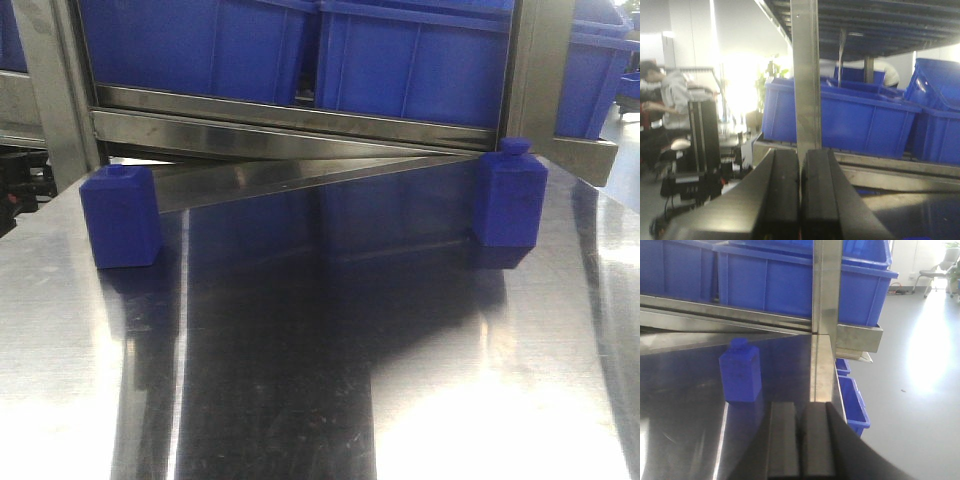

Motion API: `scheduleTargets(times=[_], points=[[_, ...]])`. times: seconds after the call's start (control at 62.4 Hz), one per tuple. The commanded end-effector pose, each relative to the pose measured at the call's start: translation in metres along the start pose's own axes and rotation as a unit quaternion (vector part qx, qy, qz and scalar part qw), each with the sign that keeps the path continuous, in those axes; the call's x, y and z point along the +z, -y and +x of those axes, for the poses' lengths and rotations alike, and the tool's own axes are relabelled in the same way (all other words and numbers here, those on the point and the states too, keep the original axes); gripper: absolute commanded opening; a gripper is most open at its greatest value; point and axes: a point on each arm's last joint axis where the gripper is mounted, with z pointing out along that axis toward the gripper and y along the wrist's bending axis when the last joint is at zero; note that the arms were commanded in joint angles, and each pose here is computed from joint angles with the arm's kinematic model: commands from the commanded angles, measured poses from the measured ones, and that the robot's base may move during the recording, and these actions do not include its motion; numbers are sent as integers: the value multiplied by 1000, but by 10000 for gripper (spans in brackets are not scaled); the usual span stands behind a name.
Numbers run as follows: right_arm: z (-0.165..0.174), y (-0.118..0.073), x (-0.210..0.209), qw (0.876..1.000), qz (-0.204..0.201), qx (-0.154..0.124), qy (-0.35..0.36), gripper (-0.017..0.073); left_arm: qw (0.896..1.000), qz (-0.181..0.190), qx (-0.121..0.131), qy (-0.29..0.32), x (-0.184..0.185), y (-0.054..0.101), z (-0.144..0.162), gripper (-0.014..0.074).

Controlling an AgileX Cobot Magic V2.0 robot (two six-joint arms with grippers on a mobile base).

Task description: Pick and sort blue part to right shelf

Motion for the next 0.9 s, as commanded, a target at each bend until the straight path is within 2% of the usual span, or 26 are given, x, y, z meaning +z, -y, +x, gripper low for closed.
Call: scheduleTargets(times=[0.0, 0.112, 0.192, 0.304, 0.384, 0.529, 0.673, 0.881], points=[[-18, 0, -4, 997, 3, -4, 75, 34, 999, 11, -39, -30, 12, 2, -33, 157], [-18, 0, -4, 997, 3, -4, 75, 34, 992, 29, -85, -90, 34, 7, -49, 309], [-18, 0, -4, 997, 3, -4, 75, 34, 984, 46, -104, -135, 52, 12, -52, 444], [-18, 0, -4, 997, 3, -4, 75, 34, 970, 75, -122, -198, 76, 19, -45, 536], [-18, 0, -4, 997, 3, -4, 75, 34, 954, 111, -128, -246, 90, 29, -37, 541], [-18, 0, -4, 997, 3, -4, 75, 34, 913, 178, -148, -336, 120, 52, -20, 545], [-18, 0, -4, 997, 3, -4, 75, 34, 887, 230, -124, -381, 154, 79, -9, 550], [-18, 0, -4, 997, 3, -4, 75, 34, 857, 262, -102, -432, 211, 116, 4, 550]])
